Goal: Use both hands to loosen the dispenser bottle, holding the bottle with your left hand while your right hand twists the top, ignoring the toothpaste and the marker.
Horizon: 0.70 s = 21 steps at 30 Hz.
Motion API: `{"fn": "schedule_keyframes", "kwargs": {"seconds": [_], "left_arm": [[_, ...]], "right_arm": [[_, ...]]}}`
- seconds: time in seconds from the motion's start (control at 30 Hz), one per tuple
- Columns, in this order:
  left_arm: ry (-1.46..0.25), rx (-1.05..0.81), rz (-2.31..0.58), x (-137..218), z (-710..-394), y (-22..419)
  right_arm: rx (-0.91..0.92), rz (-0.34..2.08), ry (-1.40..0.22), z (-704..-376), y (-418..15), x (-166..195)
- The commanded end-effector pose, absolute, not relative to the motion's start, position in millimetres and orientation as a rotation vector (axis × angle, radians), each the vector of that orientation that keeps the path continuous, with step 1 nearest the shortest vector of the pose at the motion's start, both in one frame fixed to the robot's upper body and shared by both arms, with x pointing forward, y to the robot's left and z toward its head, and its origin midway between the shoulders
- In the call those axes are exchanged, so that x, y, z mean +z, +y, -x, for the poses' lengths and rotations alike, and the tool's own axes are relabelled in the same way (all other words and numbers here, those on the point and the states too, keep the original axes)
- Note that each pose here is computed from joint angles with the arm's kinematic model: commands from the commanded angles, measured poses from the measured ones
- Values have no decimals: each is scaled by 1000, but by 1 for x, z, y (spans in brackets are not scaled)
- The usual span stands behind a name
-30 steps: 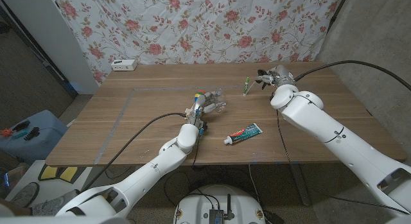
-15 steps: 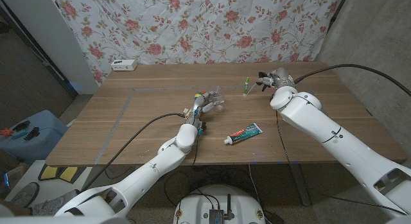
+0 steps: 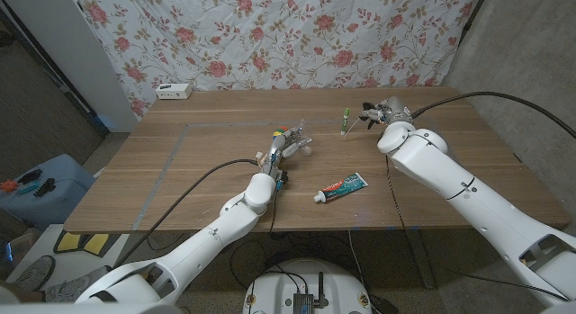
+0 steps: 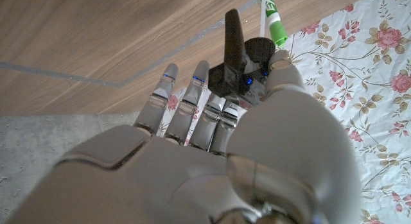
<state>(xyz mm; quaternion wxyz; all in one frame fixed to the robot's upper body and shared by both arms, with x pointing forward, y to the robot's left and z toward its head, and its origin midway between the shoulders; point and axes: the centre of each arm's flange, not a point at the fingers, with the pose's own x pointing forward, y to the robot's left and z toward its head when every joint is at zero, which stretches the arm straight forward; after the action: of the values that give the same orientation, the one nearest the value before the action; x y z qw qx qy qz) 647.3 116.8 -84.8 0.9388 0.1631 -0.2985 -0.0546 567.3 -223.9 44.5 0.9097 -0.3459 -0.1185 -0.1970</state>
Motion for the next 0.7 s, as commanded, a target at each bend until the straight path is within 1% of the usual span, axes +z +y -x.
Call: {"fn": "schedule_keyframes", "kwargs": {"seconds": [0.03,0.7], "left_arm": [[-609,-127,-339,-81,-649,119],[-604,-170,-360,-73,-649,120]], "right_arm": [[-409,705,-237,-571,-225,41],[-415,688,-225,-573,-229,33]]}}
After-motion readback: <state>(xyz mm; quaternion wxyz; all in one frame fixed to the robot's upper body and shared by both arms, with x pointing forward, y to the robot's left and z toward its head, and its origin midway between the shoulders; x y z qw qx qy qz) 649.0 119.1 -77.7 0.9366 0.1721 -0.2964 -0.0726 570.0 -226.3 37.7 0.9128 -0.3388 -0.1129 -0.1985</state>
